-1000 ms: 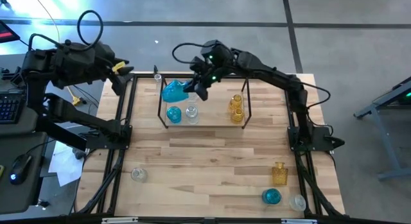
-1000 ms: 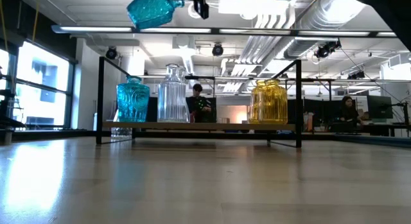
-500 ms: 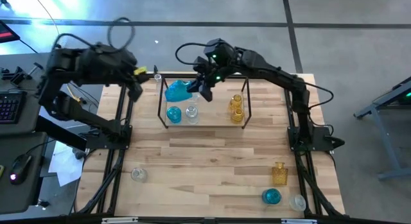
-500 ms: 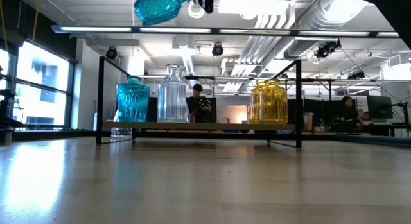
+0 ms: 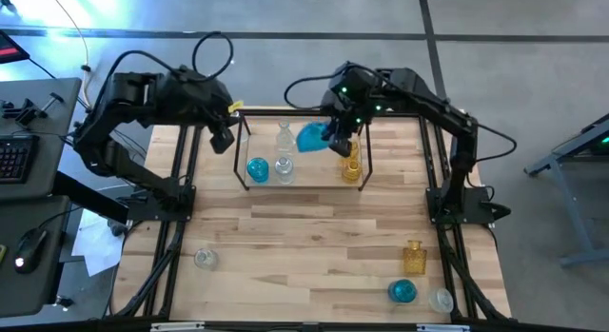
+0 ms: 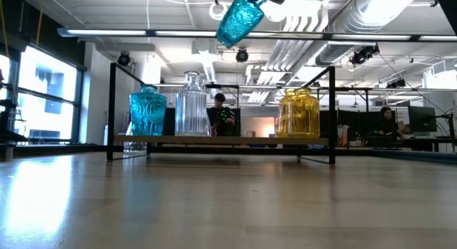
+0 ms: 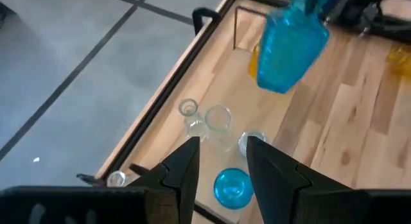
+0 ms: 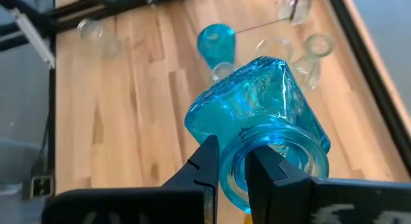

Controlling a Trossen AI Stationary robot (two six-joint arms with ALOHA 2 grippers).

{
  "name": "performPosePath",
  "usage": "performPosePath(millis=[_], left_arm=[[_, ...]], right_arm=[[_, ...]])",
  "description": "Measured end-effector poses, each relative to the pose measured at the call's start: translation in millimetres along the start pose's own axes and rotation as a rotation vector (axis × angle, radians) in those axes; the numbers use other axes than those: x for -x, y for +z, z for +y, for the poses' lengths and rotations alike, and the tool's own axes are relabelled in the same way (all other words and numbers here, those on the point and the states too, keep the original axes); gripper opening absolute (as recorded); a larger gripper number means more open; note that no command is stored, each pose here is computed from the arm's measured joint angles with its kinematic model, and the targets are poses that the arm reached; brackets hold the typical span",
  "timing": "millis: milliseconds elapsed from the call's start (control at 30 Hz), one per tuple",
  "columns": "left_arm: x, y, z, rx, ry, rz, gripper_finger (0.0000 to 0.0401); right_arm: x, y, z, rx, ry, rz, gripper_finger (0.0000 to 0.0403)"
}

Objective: Sort vases onto shelf
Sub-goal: Put the blue vase on the shelf aligned with the other blue vase

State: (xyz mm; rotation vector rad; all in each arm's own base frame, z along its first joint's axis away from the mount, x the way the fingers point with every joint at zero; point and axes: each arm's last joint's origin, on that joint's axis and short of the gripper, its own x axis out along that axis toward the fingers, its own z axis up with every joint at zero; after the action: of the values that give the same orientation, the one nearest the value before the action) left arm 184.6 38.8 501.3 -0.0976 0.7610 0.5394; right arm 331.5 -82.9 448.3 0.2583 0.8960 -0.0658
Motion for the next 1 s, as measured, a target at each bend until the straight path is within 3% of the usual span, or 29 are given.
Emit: performPosePath(millis=[300,433,567,800,1000], left_arm=[[0.5,-0.3,-2.7,0.092,-0.069,0.012,0.0119],[2.5,-2.7,-7.6,0.080,-0.079,0.023,0.0119],[8.5,-6.8,-17.9,0.052,-0.137,0.030,0.0119],[18.6,-17.4,-42.1,0.130,-0.230,0.078,0.0119],[6.8,-42.6,-77.4,-0.009,-0.269,0.191,0.0120]], right_arm=[[-3.4,-2.3,21.7,0.070,0.101,0.019,0.0020],[-3.9,-0.2,26.2,0.102,0.128,-0.005,0.0020],[-4.2,4.4,30.4,0.142,0.148,-0.056,0.0020],[-4.1,8.3,35.4,0.187,0.251,-0.097,0.0020],[-9.7,5.8,58.4,0.113,0.194,-0.082,0.0020]])
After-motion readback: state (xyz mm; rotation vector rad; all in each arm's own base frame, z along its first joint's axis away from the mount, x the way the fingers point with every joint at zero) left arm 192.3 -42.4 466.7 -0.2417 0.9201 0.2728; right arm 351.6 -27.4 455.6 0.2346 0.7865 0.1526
